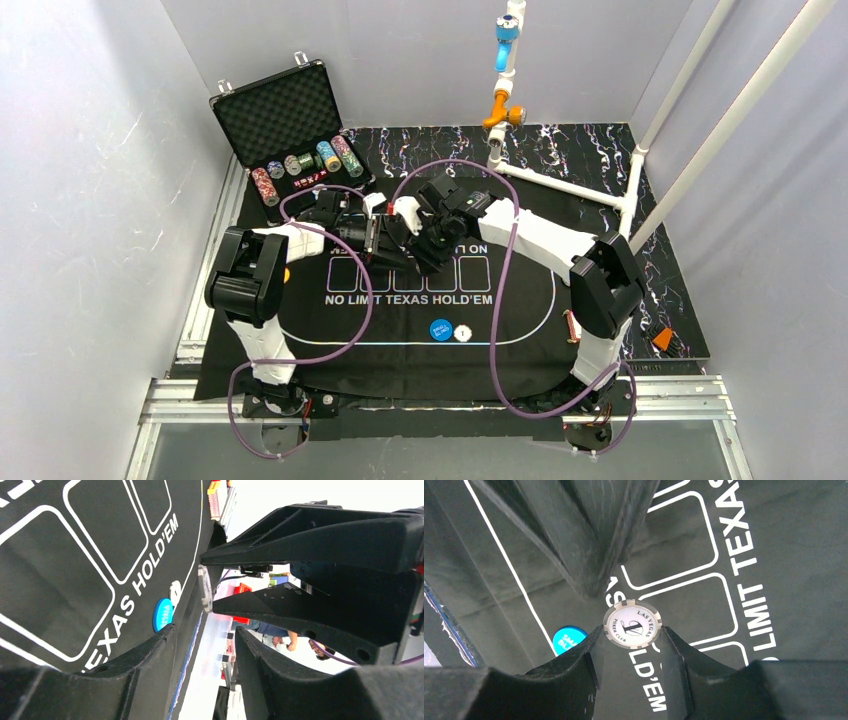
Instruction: Distribute texas hold em gaming equipment
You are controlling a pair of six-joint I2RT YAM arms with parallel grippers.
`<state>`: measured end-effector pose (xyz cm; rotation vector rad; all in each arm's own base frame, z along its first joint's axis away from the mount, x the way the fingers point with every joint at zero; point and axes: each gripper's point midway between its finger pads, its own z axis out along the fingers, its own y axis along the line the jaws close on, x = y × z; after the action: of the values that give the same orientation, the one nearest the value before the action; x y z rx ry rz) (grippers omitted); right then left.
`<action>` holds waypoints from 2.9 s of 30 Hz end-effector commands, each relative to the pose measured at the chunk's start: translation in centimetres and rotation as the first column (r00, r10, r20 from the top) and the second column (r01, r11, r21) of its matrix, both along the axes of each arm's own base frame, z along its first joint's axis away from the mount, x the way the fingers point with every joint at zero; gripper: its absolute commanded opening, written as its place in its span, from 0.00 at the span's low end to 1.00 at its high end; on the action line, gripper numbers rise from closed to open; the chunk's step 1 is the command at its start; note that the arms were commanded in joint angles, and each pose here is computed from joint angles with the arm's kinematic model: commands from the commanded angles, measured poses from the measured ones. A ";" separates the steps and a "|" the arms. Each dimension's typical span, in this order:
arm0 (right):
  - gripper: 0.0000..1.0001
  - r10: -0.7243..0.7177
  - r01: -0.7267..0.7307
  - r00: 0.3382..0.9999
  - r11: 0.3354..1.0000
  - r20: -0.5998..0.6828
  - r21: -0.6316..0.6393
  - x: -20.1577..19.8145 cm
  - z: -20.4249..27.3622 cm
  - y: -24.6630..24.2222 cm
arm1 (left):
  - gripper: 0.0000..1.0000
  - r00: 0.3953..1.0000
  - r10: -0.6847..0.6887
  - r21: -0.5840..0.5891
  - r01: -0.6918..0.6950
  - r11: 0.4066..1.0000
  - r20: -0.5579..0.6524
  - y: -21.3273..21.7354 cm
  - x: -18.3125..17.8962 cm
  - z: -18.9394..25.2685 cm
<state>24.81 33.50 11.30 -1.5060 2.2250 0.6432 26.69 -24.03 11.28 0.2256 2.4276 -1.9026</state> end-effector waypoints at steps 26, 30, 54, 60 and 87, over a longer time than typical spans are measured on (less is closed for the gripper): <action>0.35 0.050 -0.052 0.998 0.997 0.031 0.060 -0.5 1.8 3.0 | 0.19 0.995 -0.096 -0.039 0.095 0.995 -0.018 -2.1 -1.2 0.6; 0.35 0.054 -0.056 0.998 0.996 0.034 0.063 -0.6 1.9 3.2 | 0.10 0.994 -0.104 -0.045 0.103 0.994 -0.022 -2.3 -1.3 0.7; 0.98 -0.183 0.191 0.972 0.980 0.147 -0.048 3.6 2.3 -8.8 | 0.00 0.965 0.096 0.524 -0.213 0.824 0.242 18.5 -1.3 1.3; 0.98 -0.235 0.249 0.964 0.963 0.128 -0.107 3.7 -0.9 -12.3 | 0.00 0.953 0.008 0.755 -0.246 0.608 0.304 24.7 -2.4 -0.1; 0.98 -0.284 0.290 0.954 0.955 0.099 -0.054 4.8 -1.6 -14.3 | 0.00 0.967 -0.131 0.976 -0.215 0.039 0.218 36.0 -3.3 -5.7</action>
<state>29.15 18.86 8.25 -1.1920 2.4197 0.3821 23.22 10.93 5.53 0.3680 2.9341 0.2765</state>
